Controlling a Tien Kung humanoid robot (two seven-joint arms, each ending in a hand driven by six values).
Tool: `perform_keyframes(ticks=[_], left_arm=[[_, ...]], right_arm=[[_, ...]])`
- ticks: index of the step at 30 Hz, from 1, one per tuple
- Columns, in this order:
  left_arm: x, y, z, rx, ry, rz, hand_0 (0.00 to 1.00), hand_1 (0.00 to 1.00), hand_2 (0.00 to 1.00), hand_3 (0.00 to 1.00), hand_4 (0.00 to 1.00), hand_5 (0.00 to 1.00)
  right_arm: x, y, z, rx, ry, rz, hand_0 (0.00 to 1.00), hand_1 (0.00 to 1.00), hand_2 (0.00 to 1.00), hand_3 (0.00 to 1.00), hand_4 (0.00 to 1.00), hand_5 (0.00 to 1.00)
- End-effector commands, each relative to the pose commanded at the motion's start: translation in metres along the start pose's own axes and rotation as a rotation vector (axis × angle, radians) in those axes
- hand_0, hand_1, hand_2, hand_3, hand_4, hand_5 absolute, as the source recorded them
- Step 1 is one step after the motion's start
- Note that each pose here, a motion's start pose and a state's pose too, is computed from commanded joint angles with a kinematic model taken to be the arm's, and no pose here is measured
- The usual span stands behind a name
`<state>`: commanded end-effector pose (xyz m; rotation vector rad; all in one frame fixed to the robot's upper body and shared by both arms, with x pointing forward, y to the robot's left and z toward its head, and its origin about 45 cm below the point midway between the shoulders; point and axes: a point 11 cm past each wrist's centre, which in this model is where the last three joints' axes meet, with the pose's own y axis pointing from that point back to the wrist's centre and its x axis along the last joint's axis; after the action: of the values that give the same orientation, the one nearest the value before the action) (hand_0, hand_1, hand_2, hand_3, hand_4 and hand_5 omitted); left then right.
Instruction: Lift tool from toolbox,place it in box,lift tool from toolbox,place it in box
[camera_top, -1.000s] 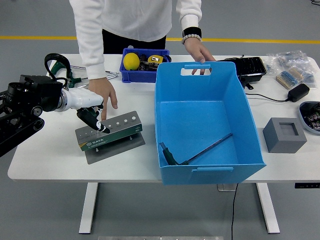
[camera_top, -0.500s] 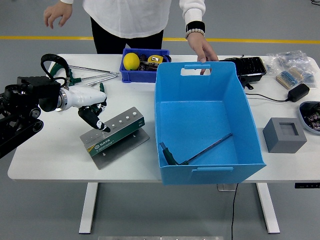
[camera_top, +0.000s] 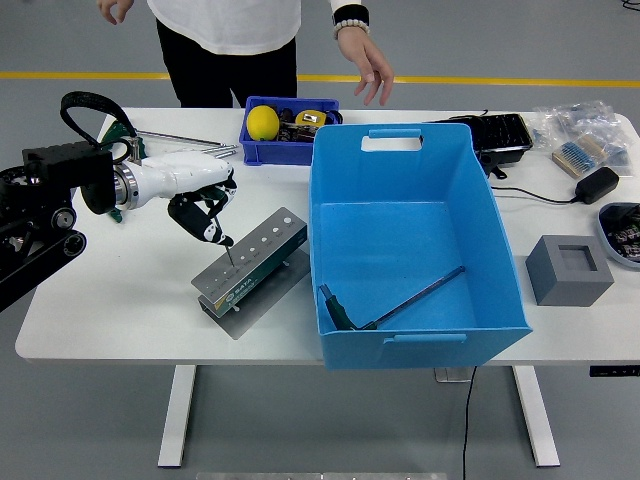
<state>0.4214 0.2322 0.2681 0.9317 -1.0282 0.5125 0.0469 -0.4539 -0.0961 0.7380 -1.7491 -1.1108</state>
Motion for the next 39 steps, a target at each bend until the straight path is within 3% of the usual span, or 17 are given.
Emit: perform_keyframes(ticks=[4, 5, 18, 26, 30, 34, 39], left_arm=[[0.013, 0.003, 0.006, -0.021, 0.015, 0.040, 0.071, 0.002, 0.002, 0.064, 0.701, 0.527], [0.015, 0.004, 0.007, -0.024, 0.016, 0.046, 0.069, 0.002, 0.002, 0.066, 0.675, 0.617], [0.051, 0.014, 0.019, -0.078, 0.024, 0.149, 0.061, 0.002, 0.002, 0.071, 0.665, 0.661], [0.083, 0.018, 0.040, -0.142, 0.033, 0.325, 0.059, 0.002, 0.002, 0.072, 0.661, 0.672], [0.094, 0.017, 0.067, -0.210, 0.025, 0.429, 0.059, 0.002, 0.002, 0.071, 0.662, 0.679], [0.090, 0.007, 0.104, -0.302, 0.010, 0.469, 0.059, 0.002, 0.002, 0.071, 0.662, 0.679], [0.061, -0.026, 0.139, -0.371, -0.003, 0.387, 0.061, 0.002, 0.002, 0.072, 0.668, 0.678]], right_arm=[[0.000, 0.000, -0.001, 0.002, 0.001, 0.000, 0.763, 0.730, 0.790, 0.588, 0.811, 0.729], [0.000, 0.000, -0.001, 0.002, 0.001, 0.000, 0.763, 0.728, 0.790, 0.587, 0.812, 0.729], [0.000, 0.000, -0.003, 0.005, 0.002, 0.000, 0.762, 0.729, 0.790, 0.587, 0.812, 0.729], [0.000, 0.000, -0.002, 0.004, 0.004, -0.001, 0.762, 0.730, 0.790, 0.587, 0.812, 0.729], [-0.001, 0.000, -0.002, 0.003, 0.006, -0.001, 0.762, 0.729, 0.790, 0.587, 0.812, 0.729], [-0.001, 0.000, -0.002, 0.004, 0.011, -0.002, 0.762, 0.729, 0.790, 0.587, 0.812, 0.729], [-0.003, 0.001, -0.009, 0.013, 0.030, -0.001, 0.762, 0.729, 0.790, 0.588, 0.812, 0.729]])
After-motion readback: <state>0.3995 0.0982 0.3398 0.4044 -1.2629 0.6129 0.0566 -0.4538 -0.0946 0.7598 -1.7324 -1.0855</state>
